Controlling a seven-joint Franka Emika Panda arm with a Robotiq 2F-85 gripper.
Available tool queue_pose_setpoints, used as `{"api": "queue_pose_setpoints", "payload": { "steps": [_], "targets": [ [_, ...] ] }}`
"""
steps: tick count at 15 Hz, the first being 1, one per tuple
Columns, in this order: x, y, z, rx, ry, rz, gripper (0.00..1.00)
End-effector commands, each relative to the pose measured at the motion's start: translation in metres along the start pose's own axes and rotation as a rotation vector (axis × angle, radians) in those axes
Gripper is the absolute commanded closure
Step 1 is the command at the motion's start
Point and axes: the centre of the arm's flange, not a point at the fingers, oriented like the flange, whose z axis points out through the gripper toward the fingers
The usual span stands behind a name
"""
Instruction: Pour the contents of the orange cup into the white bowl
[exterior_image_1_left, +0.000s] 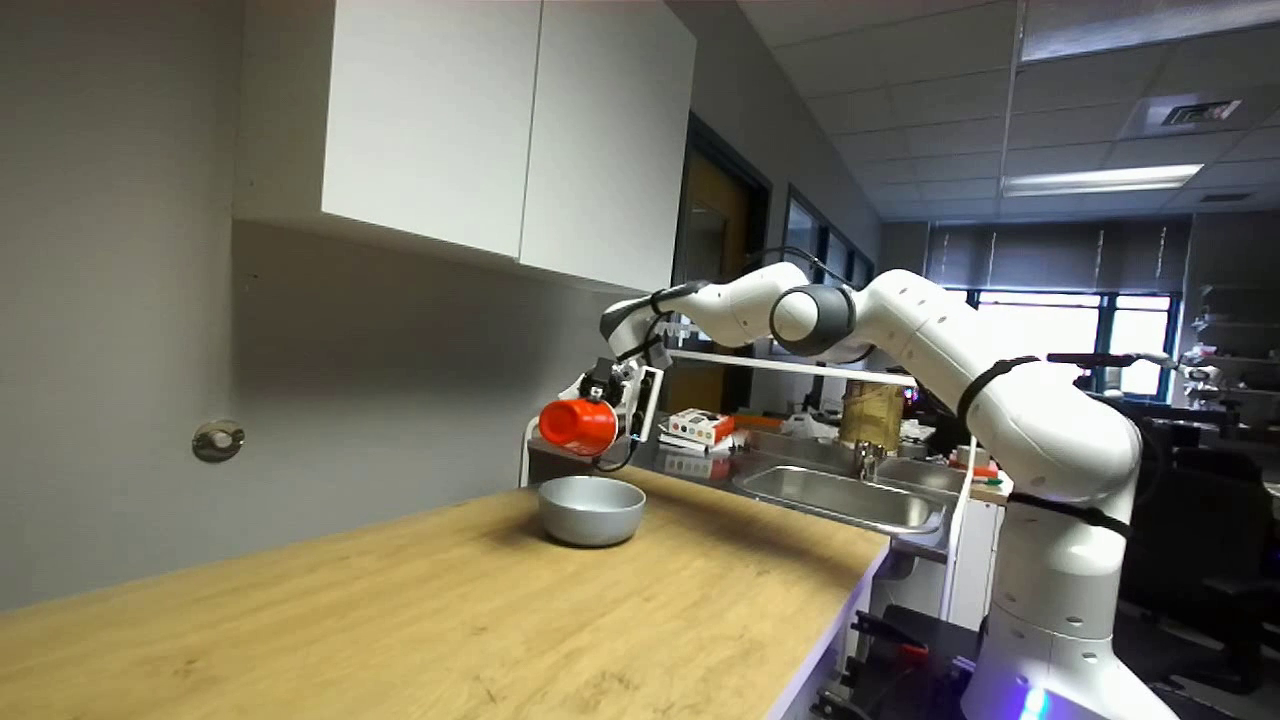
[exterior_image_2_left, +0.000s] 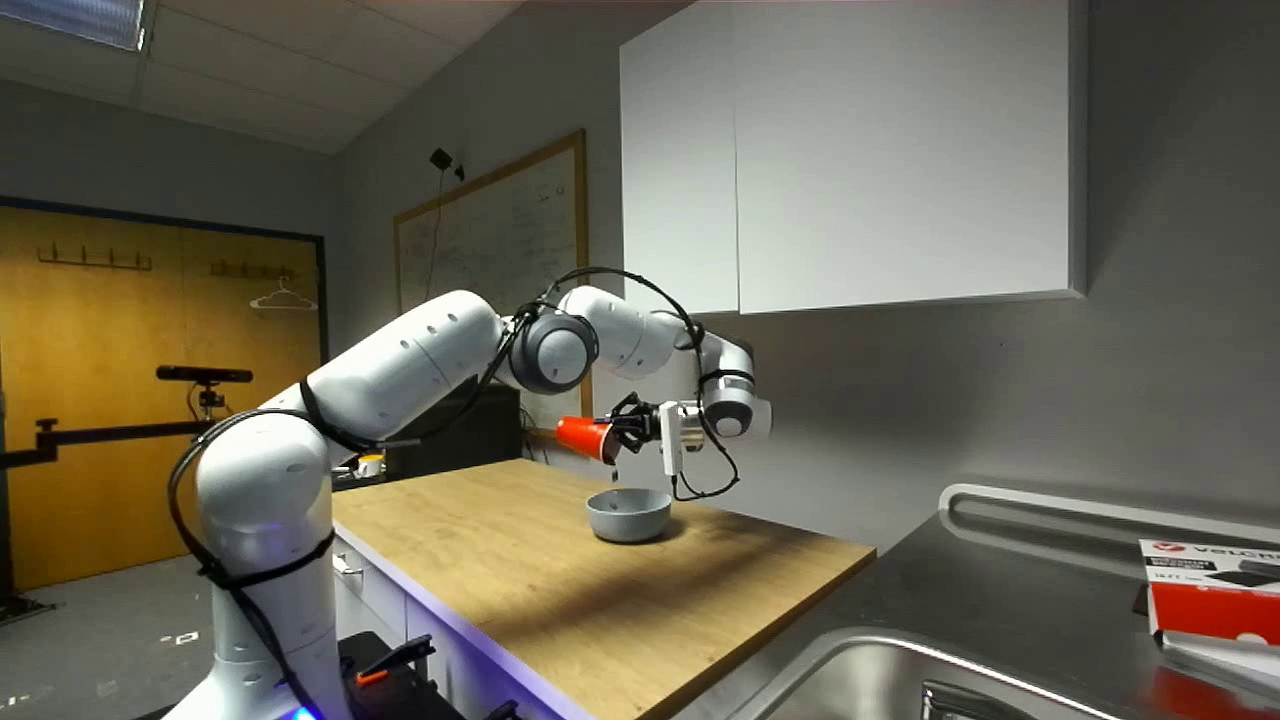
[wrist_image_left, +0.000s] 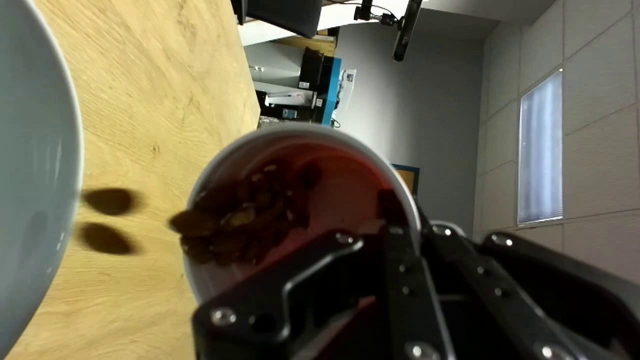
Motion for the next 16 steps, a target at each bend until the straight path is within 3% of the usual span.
{"api": "queue_pose_setpoints", "payload": {
  "steps": [1, 9, 16],
  "targets": [
    [0.014, 0.007, -0.017, 0.065, 0.001, -0.006, 0.99],
    [0.019, 0.028, -0.011, 0.152, 0.003, -0.003, 0.99],
    [0.017, 0.035, -0.008, 0.156, 0.010, 0.016, 0.99]
  ]
}}
